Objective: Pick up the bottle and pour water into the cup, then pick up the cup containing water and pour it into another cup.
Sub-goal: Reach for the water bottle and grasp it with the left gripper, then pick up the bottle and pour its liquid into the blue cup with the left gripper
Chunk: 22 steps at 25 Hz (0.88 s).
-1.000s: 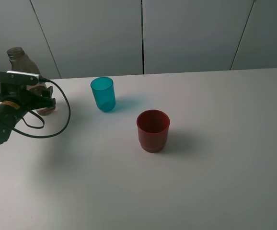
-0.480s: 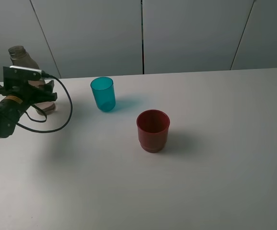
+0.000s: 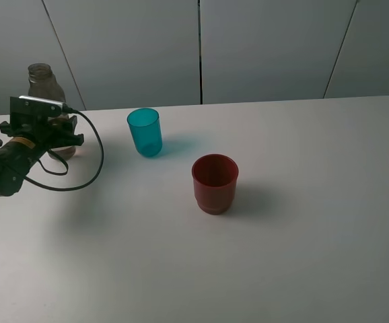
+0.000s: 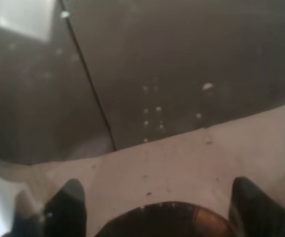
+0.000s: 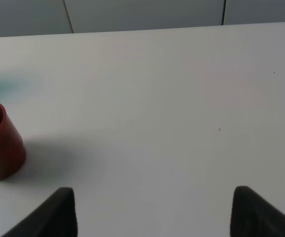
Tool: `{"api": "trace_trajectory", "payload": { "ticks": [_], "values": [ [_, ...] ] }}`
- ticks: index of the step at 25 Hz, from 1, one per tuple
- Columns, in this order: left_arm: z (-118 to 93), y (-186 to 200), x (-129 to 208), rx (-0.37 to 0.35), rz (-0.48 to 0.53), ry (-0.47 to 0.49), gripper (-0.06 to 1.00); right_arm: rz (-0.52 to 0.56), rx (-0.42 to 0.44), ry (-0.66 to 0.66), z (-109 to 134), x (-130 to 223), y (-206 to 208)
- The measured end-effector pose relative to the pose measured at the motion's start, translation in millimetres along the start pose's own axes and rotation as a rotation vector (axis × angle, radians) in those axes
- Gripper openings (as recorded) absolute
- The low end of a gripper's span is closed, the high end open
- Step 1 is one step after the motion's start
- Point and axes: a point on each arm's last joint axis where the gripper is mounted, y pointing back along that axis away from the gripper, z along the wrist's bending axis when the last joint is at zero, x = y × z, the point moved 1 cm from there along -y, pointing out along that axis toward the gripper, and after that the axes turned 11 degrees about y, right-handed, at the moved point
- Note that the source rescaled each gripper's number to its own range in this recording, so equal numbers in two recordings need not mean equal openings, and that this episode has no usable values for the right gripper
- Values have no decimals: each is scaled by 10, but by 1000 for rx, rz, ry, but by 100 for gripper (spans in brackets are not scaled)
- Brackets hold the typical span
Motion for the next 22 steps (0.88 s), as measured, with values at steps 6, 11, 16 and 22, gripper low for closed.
{"api": "trace_trajectory", "payload": {
  "ticks": [6,11,16,22],
  "values": [
    [-2,0,0,2,0,-20,2,0,0,0,0,0,0],
    [-14,-5,-29,14,1,-27,2,0,0,0,0,0,0],
    [-41,3,-245,41,-33,-41,1,0,0,0,0,0,0],
    [-83,54,-619,76,-56,-69,1,0,0,0,0,0,0]
  ]
}}
